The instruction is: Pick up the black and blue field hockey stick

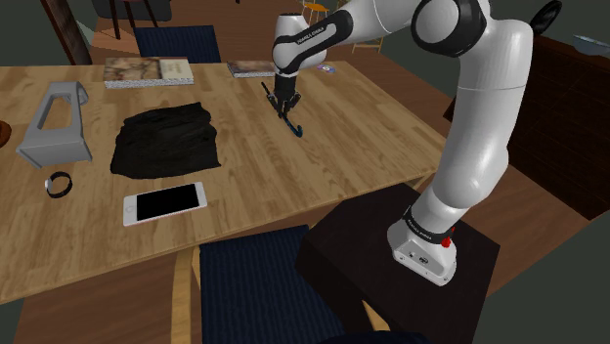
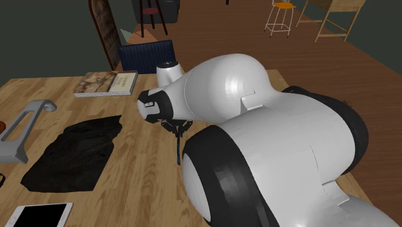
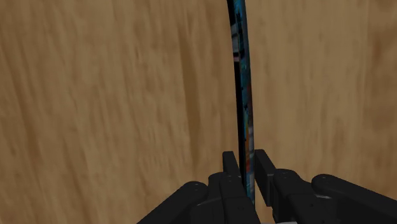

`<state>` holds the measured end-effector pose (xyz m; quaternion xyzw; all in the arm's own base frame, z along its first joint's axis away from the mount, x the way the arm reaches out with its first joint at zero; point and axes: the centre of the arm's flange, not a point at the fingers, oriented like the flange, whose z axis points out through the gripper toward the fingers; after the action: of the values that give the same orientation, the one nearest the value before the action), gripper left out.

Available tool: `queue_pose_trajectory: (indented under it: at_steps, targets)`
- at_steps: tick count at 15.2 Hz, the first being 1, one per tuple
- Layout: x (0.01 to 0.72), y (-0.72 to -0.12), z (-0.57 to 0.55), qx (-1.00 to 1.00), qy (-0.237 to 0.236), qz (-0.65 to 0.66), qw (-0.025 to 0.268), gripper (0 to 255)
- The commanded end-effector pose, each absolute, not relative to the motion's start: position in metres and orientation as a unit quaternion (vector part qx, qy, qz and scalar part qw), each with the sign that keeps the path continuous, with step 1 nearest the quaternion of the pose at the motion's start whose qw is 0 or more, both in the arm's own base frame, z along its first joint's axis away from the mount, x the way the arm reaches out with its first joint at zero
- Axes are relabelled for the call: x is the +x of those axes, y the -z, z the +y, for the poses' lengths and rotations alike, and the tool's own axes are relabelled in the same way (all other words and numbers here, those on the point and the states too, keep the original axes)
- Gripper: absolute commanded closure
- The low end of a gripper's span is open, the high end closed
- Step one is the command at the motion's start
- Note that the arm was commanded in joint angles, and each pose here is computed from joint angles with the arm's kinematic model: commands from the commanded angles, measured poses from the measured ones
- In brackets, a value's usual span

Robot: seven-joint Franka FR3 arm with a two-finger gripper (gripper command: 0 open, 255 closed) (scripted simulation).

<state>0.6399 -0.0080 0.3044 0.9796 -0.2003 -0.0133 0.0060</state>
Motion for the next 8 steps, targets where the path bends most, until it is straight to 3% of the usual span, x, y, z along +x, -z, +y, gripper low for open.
queue_pose_trajectory:
  at_steps: [1, 8]
  targets:
    - [0.640, -0.304, -0.008, 0.980, 0.014, -0.201, 0.006, 255]
    - [0.640, -0.325, -0.009, 0.980, 0.014, -0.201, 0.006, 255]
